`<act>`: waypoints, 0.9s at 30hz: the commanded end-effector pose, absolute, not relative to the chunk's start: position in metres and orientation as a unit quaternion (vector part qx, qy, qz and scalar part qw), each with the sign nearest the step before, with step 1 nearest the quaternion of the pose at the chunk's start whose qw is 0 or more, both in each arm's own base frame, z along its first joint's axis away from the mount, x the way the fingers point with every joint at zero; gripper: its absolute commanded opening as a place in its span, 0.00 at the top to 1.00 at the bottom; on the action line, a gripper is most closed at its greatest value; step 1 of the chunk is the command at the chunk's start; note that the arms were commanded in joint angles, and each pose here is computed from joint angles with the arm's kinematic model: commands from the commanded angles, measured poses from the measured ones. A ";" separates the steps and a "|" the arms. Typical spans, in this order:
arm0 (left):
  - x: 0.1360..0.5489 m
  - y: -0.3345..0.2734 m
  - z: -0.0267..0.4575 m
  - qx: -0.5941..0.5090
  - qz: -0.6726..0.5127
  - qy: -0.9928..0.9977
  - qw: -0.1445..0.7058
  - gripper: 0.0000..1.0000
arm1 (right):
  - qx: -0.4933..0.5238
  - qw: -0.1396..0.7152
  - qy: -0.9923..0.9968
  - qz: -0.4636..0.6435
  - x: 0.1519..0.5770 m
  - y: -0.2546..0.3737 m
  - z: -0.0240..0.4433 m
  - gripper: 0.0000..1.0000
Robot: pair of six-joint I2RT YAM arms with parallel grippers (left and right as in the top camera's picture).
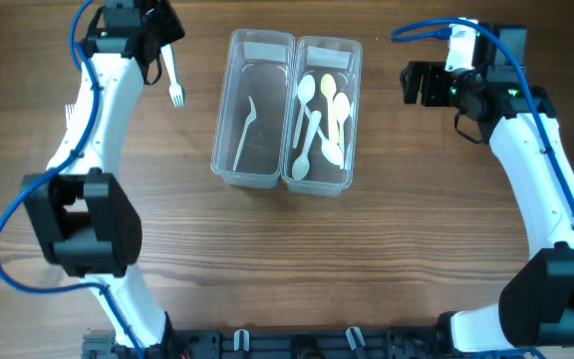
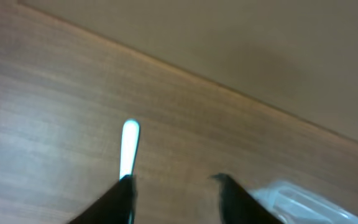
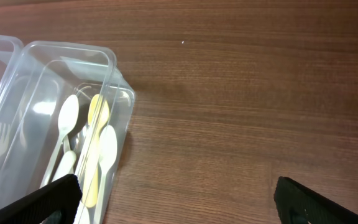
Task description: Pack container
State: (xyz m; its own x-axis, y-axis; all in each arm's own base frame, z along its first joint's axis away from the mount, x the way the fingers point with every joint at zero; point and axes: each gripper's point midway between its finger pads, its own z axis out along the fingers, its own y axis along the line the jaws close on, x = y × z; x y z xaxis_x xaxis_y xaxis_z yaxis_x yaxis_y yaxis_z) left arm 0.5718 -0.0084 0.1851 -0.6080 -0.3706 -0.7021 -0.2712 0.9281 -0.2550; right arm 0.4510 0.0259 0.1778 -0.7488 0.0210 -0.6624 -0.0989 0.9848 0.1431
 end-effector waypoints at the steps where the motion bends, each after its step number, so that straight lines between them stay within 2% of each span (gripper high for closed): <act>1: 0.587 -0.004 0.138 -0.179 -0.045 0.903 0.387 0.29 | -0.025 0.362 0.929 0.078 0.451 0.024 0.184 0.00; 9: 0.601 0.034 0.063 -0.237 -0.017 0.901 0.363 0.42 | -0.025 0.362 0.929 0.078 0.451 0.024 0.184 0.00; 12: 0.604 0.048 0.043 -0.247 -0.016 0.899 0.360 0.42 | -0.025 0.362 0.929 0.078 0.451 0.024 0.184 0.00; 20: 0.615 0.045 0.017 -0.239 -0.036 0.899 0.366 0.41 | -0.025 0.362 0.929 0.078 0.451 0.024 0.184 0.00; 27: 0.618 0.028 0.002 -0.181 -0.063 0.913 0.359 0.50 | -0.025 0.362 0.929 0.078 0.451 0.024 0.184 0.00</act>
